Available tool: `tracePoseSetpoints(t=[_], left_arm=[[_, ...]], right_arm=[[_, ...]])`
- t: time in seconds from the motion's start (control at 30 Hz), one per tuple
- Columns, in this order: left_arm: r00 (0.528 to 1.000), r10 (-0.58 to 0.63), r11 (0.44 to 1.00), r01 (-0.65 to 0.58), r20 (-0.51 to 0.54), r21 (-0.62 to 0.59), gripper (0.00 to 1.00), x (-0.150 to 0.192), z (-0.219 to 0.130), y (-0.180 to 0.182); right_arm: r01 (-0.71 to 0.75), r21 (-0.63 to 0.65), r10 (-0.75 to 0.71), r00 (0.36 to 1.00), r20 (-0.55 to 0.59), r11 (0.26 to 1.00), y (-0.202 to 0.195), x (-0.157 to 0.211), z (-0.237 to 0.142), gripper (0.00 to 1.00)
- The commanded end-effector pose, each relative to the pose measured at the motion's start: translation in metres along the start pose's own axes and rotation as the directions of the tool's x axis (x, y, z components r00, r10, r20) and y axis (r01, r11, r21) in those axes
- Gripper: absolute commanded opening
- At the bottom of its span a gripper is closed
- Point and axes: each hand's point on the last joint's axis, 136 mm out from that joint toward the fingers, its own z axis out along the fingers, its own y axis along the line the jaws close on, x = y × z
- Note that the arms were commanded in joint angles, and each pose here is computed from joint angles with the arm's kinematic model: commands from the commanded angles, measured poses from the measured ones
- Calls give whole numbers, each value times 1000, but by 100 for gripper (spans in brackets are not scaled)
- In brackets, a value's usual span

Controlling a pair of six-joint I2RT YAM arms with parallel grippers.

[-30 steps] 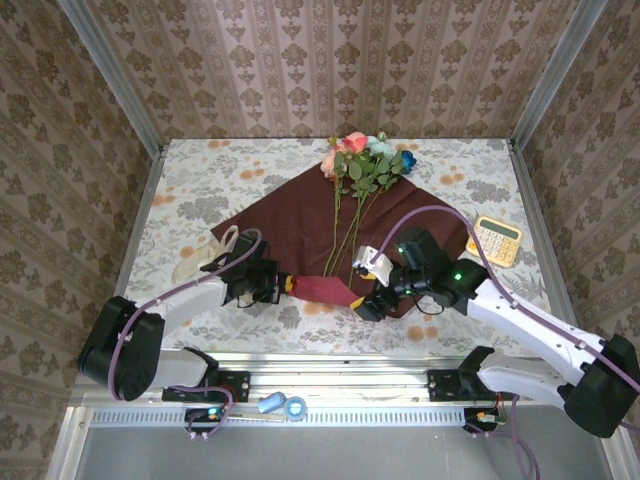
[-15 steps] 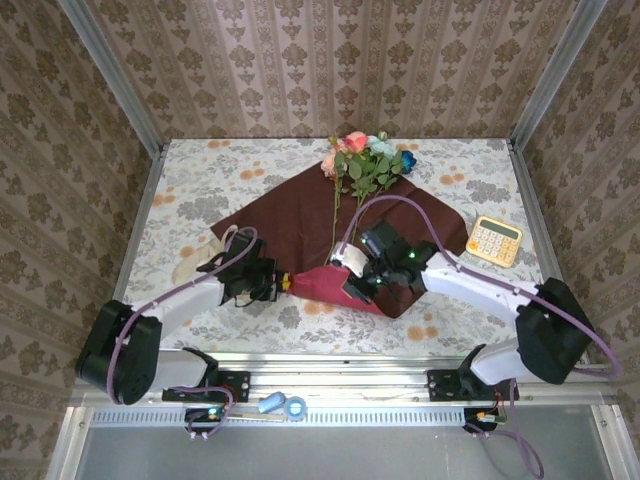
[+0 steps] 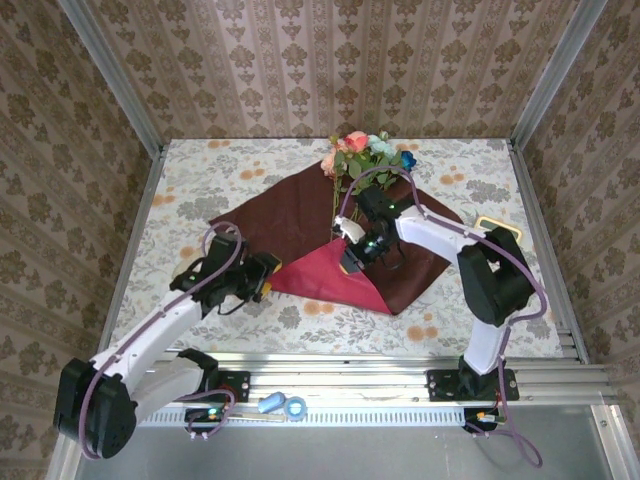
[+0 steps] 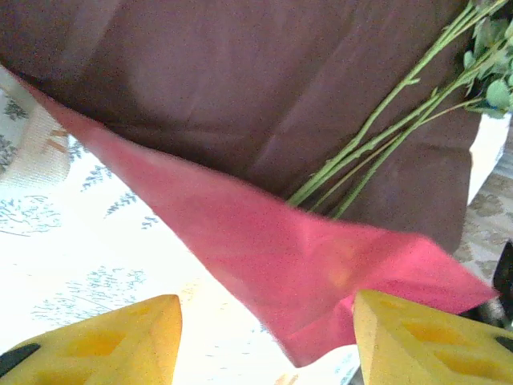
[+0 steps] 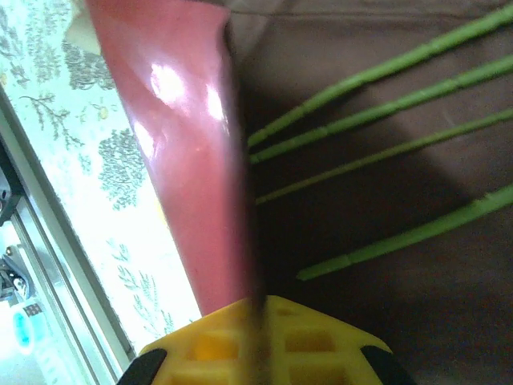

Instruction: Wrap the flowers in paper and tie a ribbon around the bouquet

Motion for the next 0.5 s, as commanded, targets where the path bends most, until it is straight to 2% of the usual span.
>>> tracePoseSetpoints(t=[0.0, 0.17, 0.47], left_arm=[[990, 144, 989, -144, -1, -13, 56, 2, 9, 12], [971, 235, 970, -237, -28, -49, 52, 5, 21, 18], [947, 322, 945, -321, 14, -62, 54, -6, 42, 27]], right_arm=[[-93, -43, 91, 995, -45, 995, 1, 2, -3, 0], [-125, -13, 125, 991, -42, 992, -15, -10, 3, 0], [-195, -25, 193, 979, -71, 980, -35, -15, 12, 0]])
